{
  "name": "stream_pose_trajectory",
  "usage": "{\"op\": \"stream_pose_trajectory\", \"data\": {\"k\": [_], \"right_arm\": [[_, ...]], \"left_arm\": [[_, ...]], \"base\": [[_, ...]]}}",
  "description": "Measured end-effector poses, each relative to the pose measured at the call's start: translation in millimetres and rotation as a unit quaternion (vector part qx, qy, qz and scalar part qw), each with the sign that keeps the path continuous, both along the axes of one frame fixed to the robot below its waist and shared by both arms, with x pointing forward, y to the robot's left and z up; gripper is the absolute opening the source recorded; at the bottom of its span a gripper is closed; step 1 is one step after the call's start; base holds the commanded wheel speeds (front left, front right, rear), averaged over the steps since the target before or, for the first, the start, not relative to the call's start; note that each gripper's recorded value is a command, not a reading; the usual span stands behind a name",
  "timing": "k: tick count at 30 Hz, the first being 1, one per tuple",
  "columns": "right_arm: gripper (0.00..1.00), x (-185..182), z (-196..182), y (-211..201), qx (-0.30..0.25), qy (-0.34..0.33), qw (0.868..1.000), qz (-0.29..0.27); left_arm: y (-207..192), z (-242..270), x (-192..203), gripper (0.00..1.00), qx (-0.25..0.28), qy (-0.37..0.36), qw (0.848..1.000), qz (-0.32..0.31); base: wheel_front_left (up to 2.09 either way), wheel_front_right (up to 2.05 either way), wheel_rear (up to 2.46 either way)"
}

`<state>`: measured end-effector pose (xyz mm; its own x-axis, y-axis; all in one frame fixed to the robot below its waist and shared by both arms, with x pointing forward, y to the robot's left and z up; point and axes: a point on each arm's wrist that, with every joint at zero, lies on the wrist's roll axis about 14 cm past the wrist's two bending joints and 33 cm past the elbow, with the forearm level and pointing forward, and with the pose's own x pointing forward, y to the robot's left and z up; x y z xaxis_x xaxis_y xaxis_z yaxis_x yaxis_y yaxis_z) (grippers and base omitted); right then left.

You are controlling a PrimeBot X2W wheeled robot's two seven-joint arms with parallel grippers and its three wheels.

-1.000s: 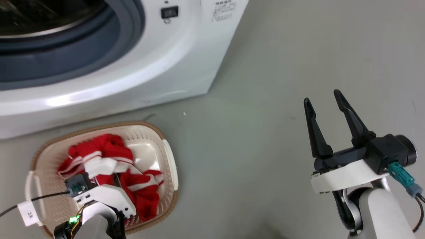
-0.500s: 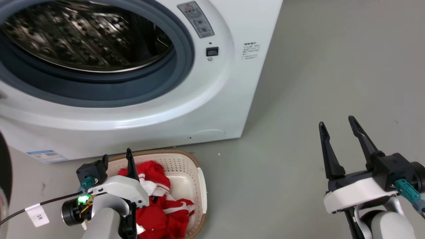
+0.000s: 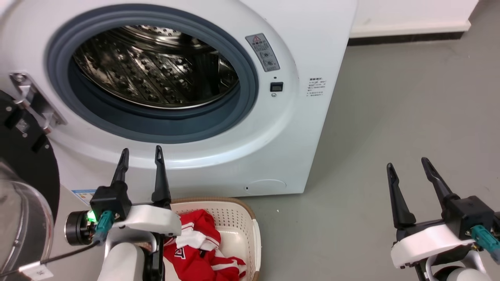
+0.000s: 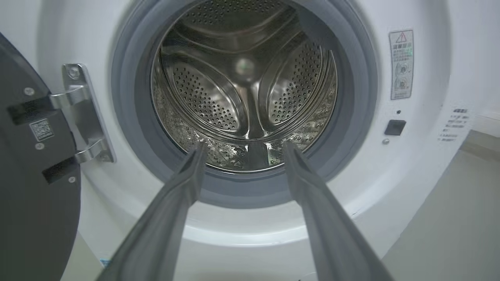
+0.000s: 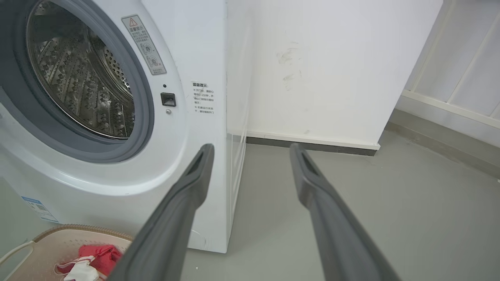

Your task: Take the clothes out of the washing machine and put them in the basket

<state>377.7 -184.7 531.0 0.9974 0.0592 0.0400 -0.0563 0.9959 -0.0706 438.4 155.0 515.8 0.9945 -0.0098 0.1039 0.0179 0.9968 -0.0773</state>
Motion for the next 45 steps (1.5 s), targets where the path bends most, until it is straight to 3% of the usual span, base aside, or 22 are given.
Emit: {"op": "stream_pose_trajectory", "data": {"k": [9, 22, 45], "right_arm": [[1.00, -19, 8, 11, -0.001, -0.007, 1.000, 0.015], [1.00, -39, 11, 8, 0.000, -0.009, 1.000, 0.009], [1.00, -41, 10, 10, 0.004, -0.007, 1.000, 0.013]], "left_arm": [[4, 31, -39, 1.00, 0.035, -0.042, 0.998, -0.006], [7, 15, -82, 1.00, 0.048, 0.011, 0.999, -0.007], [13, 11, -86, 1.00, 0.049, 0.020, 0.999, -0.001]], "base": [[0.00, 0.00, 0.00], [0.00, 0.00, 0.00], [0.00, 0.00, 0.00]]}}
